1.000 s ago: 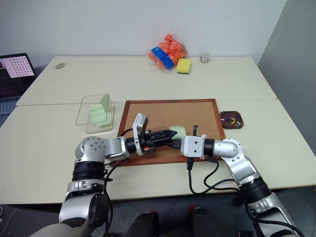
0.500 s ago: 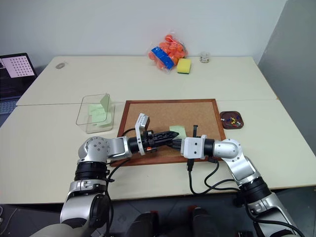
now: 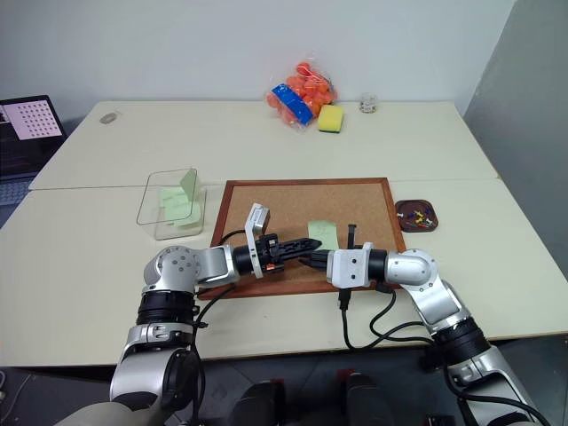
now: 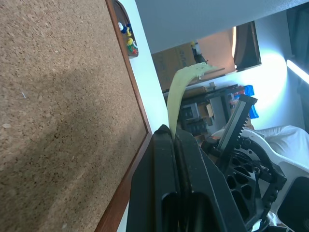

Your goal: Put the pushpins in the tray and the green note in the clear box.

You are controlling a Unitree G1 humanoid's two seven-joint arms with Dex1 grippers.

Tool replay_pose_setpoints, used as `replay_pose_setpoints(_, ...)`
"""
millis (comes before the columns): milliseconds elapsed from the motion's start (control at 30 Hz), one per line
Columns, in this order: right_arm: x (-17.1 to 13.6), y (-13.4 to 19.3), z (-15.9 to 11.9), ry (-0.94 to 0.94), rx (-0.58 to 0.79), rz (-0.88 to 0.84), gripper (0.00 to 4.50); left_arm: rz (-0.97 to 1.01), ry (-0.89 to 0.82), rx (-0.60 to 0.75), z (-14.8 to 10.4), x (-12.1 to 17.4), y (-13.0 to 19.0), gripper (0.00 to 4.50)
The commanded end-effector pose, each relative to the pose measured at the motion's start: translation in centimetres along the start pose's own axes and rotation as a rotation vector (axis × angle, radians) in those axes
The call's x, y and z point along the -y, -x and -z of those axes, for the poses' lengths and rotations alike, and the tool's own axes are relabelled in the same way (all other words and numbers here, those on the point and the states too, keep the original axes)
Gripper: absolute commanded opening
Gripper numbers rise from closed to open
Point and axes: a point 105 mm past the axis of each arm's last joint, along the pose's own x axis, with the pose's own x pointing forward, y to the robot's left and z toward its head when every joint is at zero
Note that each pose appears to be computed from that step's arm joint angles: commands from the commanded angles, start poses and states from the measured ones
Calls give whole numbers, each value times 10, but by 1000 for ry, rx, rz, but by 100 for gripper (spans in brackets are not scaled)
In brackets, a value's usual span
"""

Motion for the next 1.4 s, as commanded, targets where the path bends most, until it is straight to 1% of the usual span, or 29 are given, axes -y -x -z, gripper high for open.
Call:
replay_pose_setpoints(33,15,5,-11,-10,34,59,0,-8,-54,19,-7,1,-3,2)
replay_pose_setpoints(167,26,9,-16,-147,72,135,0,14,-65,31,-10,4,-2,2)
replay_pose_setpoints(300,42,16,-23,-354,128,254,0,16,-77,37,-13,5,-1,2)
replay_pose_setpoints(367,54,24,-21,-466,144,351,0,12,-93,46,-15,5,0,2)
replay_pose_setpoints(433,67,38,-12,-565,135,476,0,8,-142,58,-18,7,1,2)
replay_pose_setpoints(567,86,63,12,-655,61,684,0,0,-304,28,-16,15,0,2)
replay_pose_setpoints(667,100,85,34,-694,-23,858,0,43,-463,3,-14,33,-4,2)
replay_pose_setpoints(700,104,97,51,-720,-101,936,0,42,-603,-30,-11,39,-7,2)
replay_pose_setpoints(733,106,105,62,-737,-155,984,0,44,-700,-58,-8,43,-10,2)
replay_pose_setpoints(767,109,116,75,-759,-209,1050,0,44,-844,-87,-5,47,-13,2)
replay_pose_setpoints(833,111,127,91,-803,-271,1110,0,45,-1050,-139,-1,48,-17,2)
replay_pose_setpoints(900,111,133,103,-837,-320,1141,0,42,-1193,-185,3,44,-20,2)
replay_pose_setpoints(1033,113,141,118,-856,-387,1187,0,16,-1261,-168,0,35,-27,2)
replay_pose_setpoints(1233,118,141,130,-890,-411,1204,0,-4,-1298,-124,-7,32,-32,2)
replay_pose_setpoints(1267,118,141,131,-894,-408,1207,51,-2,-1296,-121,-8,32,-33,0)
replay_pose_setpoints(1300,119,142,132,-906,-403,1217,60,-2,-1296,-119,-8,32,-33,0)
replay_pose_setpoints(1367,120,145,134,-894,-413,1229,116,-2,-1296,-118,-7,32,-33,0)
replay_pose_setpoints(1400,120,147,135,-889,-419,1235,132,-3,-1296,-118,-7,31,-32,0)
